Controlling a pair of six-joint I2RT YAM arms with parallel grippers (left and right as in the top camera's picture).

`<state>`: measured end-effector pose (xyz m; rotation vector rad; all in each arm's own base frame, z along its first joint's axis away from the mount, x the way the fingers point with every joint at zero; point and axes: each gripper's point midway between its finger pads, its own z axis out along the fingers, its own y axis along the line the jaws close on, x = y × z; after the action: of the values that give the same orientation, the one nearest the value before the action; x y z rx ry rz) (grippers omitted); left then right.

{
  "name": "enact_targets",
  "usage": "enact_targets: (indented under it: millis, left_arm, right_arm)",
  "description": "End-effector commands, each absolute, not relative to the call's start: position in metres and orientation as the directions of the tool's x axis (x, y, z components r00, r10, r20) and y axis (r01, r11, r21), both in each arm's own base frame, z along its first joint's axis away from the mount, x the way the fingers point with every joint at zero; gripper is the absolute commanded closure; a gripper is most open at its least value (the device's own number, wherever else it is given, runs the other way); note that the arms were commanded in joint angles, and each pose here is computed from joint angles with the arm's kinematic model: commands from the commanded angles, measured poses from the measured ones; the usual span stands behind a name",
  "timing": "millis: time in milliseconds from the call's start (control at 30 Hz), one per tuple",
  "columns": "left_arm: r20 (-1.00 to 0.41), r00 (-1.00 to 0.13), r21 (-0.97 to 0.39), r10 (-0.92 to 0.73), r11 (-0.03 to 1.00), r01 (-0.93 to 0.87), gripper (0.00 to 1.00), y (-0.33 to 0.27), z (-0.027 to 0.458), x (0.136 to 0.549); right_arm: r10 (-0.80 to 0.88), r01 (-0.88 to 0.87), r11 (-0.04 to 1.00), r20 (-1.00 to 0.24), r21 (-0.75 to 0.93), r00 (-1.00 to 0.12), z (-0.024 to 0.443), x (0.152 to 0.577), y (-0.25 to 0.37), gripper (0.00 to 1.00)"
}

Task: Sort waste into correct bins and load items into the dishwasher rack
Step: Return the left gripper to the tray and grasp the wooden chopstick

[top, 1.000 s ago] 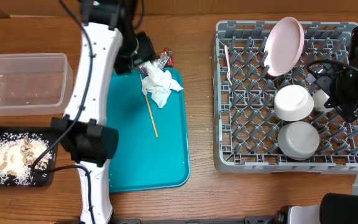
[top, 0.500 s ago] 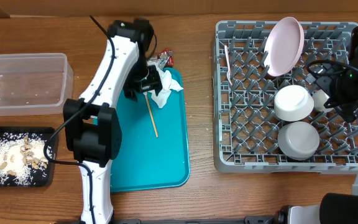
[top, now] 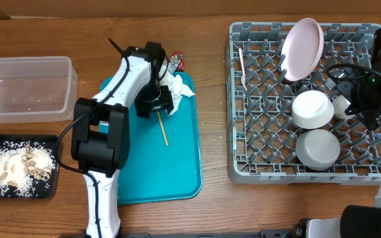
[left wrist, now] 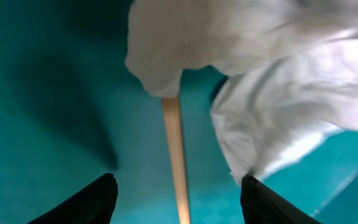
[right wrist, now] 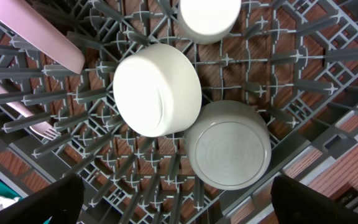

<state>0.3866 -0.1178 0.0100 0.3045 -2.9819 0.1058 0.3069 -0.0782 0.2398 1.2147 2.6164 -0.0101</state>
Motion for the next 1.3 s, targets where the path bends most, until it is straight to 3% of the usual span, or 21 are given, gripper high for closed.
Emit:
enact_targets:
  millis: [0,233,500,600,667,933,1100,1267]
  left_arm:
    - [0.171,-0.967,-0.031,-0.190,0.980,-0.198,0.34,-0.110,-0.007,0.378]
    - [0.172,-0.966,-0.028,-0.191,0.980,-0.199,0.42,-0.105,-0.022,0.372]
    - [0.158,-0.969,-0.030,-0.192,0.980,-0.199,0.73,-0.105,-0.025,0.375]
    - [0.156,-0.968,-0.029,-0.194,0.979,-0.201,0.78,-0.105,-0.025,0.375]
    - [0.153,-0.969,-0.031,-0.195,0.979,-0.202,0.95,-0.105,-0.024,0.376]
    - [0.163,-0.949,0.010,-0.269,0.963,-0.271,0.96,-0.102,-0.001,0.380]
    - [0.156,-0.922,0.112,-0.355,0.934,-0.341,0.96,-0.086,0.038,0.379]
    - [0.134,-0.918,0.112,-0.373,0.926,-0.360,0.96,-0.086,0.086,0.384]
  right_arm:
    - [0.751,0.752,0.651,-0.235,0.104,-0.617,0.240,0.307,-0.079,0.00]
    - [0.751,0.752,0.651,-0.235,0.104,-0.617,0.240,0.307,-0.079,0.00]
    - [0.751,0.752,0.651,-0.235,0.104,-0.617,0.240,0.307,-0.079,0.00]
    - [0.751,0.752,0.651,-0.235,0.104,-0.617,0.240,0.307,-0.079,0.00]
    - [0.751,0.752,0.651,-0.235,0.104,-0.617,0.240,0.307,-0.079,0.00]
    - [0.751,0.752,0.651,-0.235,0.104,-0.617,0.240,0.307,-0.079,0.00]
    - [0.751,0.752,0.651,-0.235,0.104,-0.617,0.240,0.307,-0.079,0.00]
    - [0.751,0.752,0.651,-0.235,0.104,-0.617,0.240,0.307,-0.079,0.00]
